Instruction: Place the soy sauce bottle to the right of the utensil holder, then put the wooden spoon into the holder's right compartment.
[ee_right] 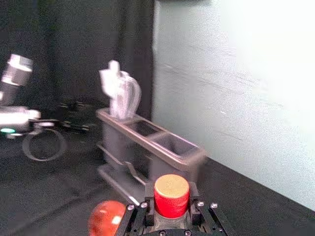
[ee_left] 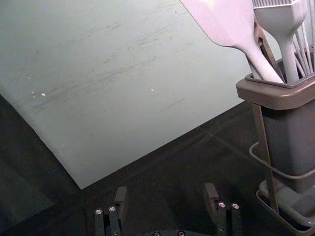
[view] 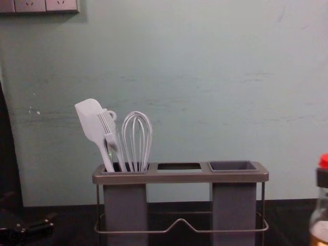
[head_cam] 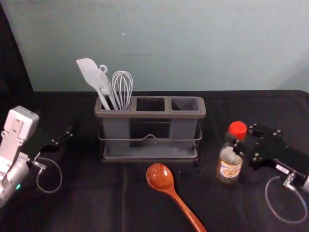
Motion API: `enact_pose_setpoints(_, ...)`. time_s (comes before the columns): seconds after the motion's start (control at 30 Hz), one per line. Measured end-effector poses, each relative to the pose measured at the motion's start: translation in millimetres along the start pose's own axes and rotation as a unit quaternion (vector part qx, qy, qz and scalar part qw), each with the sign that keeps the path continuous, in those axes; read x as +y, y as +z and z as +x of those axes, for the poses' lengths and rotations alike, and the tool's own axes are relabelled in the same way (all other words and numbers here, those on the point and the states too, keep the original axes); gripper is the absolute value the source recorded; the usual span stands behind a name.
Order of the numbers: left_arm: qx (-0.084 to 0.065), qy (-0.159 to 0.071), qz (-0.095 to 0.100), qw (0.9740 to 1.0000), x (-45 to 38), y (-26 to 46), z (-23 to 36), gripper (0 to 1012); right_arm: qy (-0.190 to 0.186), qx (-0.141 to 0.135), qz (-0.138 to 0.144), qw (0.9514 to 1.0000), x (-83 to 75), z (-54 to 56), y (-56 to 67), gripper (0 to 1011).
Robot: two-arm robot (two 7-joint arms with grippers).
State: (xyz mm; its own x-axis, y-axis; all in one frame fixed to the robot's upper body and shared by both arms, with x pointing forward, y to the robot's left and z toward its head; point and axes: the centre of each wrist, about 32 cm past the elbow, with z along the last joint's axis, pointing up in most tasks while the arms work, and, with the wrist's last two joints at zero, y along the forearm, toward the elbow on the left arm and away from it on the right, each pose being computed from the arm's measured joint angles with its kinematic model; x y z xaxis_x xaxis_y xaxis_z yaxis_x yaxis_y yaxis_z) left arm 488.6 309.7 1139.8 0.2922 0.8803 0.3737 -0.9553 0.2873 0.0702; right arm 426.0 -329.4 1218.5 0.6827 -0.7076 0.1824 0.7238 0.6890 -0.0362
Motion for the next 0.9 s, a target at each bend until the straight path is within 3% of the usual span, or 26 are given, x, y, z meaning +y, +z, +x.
enact_pose_setpoints(0.17, 0.0, 0.0, 0.0, 1.0, 0.0, 0.0, 0.0, 1012, -0.04, 0.004, -0.01, 0.9991, -1.5, 16.4, -6.7, 383)
enact_pose_setpoints(0.33, 0.0, 0.0, 0.0, 1.0, 0.0, 0.0, 0.0, 1012, -0.059, 0.005, -0.011, 0.9982, 8.9, 29.6, -10.4, 383)
enact_pose_setpoints(0.9, 0.0, 0.0, 0.0, 1.0, 0.0, 0.0, 0.0, 1011, -0.059, 0.015, -0.012, 0.9981, 61.3, 51.2, -18.4, 382)
